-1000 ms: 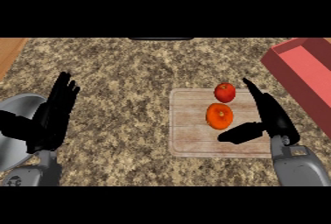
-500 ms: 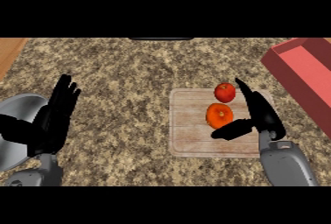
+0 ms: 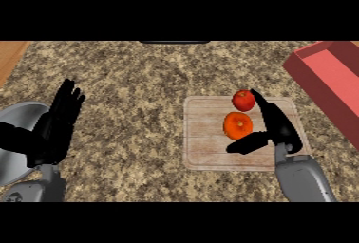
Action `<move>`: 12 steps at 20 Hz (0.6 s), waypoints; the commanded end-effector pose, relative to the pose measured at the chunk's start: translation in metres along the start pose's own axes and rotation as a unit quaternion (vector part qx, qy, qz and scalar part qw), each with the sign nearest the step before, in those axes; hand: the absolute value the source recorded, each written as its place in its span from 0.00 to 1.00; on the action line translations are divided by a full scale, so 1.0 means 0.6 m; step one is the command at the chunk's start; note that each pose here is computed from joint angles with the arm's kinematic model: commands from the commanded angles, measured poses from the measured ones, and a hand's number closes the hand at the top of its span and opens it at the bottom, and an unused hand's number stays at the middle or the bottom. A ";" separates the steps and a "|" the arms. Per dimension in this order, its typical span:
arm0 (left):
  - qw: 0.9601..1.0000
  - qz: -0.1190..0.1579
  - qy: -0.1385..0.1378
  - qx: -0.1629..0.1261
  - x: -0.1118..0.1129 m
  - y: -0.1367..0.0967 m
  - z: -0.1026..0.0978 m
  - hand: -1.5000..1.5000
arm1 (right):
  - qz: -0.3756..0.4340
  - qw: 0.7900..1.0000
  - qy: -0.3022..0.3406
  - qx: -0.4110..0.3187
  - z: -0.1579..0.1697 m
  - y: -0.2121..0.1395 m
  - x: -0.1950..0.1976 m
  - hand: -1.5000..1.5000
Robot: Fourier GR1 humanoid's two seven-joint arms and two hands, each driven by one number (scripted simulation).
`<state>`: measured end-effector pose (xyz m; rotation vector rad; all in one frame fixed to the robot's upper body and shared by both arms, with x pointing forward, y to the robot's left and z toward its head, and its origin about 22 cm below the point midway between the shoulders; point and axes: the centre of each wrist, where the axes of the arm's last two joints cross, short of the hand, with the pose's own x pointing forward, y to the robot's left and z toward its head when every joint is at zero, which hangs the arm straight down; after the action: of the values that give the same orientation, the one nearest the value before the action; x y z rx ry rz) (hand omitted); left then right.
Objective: Pick the squash from the cutting board and place it in the cardboard box
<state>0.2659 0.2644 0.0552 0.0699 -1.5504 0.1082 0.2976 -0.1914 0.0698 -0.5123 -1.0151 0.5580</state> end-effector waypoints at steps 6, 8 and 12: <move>1.000 0.005 -0.009 0.003 -0.022 0.015 -0.018 0.50 | 0.001 1.000 0.005 0.009 -0.022 0.011 0.010 0.00; 1.000 0.004 0.007 0.002 0.016 -0.019 0.017 0.50 | 0.006 1.000 -0.002 0.010 0.006 0.033 -0.004 0.00; 1.000 -0.006 0.001 0.006 0.001 0.002 0.026 0.50 | 0.014 1.000 -0.006 0.003 -0.009 0.032 -0.003 0.00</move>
<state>0.2600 0.2616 0.0607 0.0701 -1.5474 0.1060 0.3012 -0.1824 0.0544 -0.5133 -1.0177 0.5778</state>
